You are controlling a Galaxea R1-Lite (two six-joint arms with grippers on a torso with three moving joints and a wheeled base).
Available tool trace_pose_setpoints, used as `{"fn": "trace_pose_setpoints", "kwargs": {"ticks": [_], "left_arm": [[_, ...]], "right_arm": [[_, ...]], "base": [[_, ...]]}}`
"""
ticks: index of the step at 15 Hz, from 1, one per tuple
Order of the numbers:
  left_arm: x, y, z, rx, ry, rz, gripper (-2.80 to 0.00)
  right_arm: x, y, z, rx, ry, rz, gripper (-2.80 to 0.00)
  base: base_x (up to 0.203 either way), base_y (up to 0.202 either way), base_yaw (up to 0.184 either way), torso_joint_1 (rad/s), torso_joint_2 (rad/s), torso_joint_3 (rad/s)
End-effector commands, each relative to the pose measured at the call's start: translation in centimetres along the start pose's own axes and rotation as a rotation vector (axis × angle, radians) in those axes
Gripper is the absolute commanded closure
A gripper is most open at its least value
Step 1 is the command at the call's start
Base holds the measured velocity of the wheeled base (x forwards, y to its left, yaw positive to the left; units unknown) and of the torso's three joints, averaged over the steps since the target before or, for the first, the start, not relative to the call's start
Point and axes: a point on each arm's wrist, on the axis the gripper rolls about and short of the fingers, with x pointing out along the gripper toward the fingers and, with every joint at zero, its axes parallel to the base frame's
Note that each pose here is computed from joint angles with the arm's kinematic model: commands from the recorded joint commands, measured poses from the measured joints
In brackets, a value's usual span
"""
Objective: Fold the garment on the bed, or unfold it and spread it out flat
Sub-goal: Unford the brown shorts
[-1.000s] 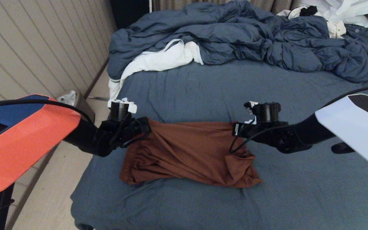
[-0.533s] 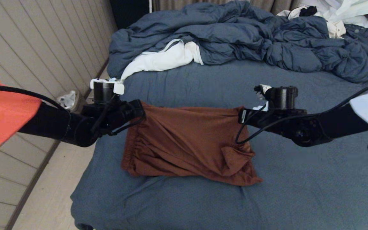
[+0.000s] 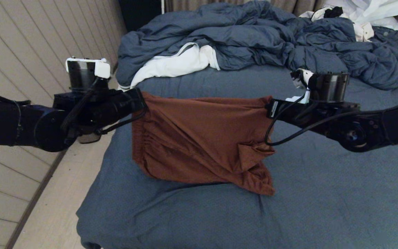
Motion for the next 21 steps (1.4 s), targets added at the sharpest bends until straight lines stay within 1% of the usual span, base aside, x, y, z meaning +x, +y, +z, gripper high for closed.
{"fn": "trace_pose_setpoints", "kwargs": {"ticks": [1,6,8,11,12,15,17,19,21], "left_arm": [[-1.0,-0.7,1.9,0.0,-0.05,-0.021,0.0],[-1.4,-1.5,4.0,-0.003,-0.088,-0.027,0.0],[-1.3,-2.0,5.1,-0.002,-0.094,-0.029,0.0],[-1.3,-2.7,6.7,0.016,-0.122,-0.039,0.0],[-1.2,-2.9,7.2,0.018,-0.128,-0.042,0.0],[-0.5,-3.6,8.3,0.016,-0.15,-0.05,0.0],[0.0,-3.9,9.0,0.014,-0.159,-0.052,0.0],[0.3,-4.3,9.5,0.011,-0.177,-0.061,0.0],[0.1,-4.6,10.4,0.025,-0.206,-0.07,0.0]], "right_arm": [[-1.1,0.3,1.7,0.0,-0.053,0.01,0.0],[-1.6,0.5,4.1,0.0,-0.137,-0.006,0.0],[-1.7,0.6,5.1,0.001,-0.151,-0.006,0.0],[-1.6,0.9,6.8,0.0,-0.196,0.001,0.0],[-1.5,1.0,7.2,0.001,-0.187,-0.002,0.0],[-0.9,1.3,8.7,-0.001,-0.213,0.0,0.0],[-0.8,1.4,9.8,0.0,-0.215,-0.005,0.0],[-0.8,1.5,11.0,0.0,-0.241,-0.009,0.0],[-1.1,1.8,12.0,0.0,-0.253,-0.009,0.0]], "base": [[0.0,0.0,0.0,0.0,0.0,0.0],[0.0,0.0,0.0,0.0,0.0,0.0],[0.0,0.0,0.0,0.0,0.0,0.0],[0.0,0.0,0.0,0.0,0.0,0.0],[0.0,0.0,0.0,0.0,0.0,0.0],[0.0,0.0,0.0,0.0,0.0,0.0],[0.0,0.0,0.0,0.0,0.0,0.0],[0.0,0.0,0.0,0.0,0.0,0.0],[0.0,0.0,0.0,0.0,0.0,0.0]]}}
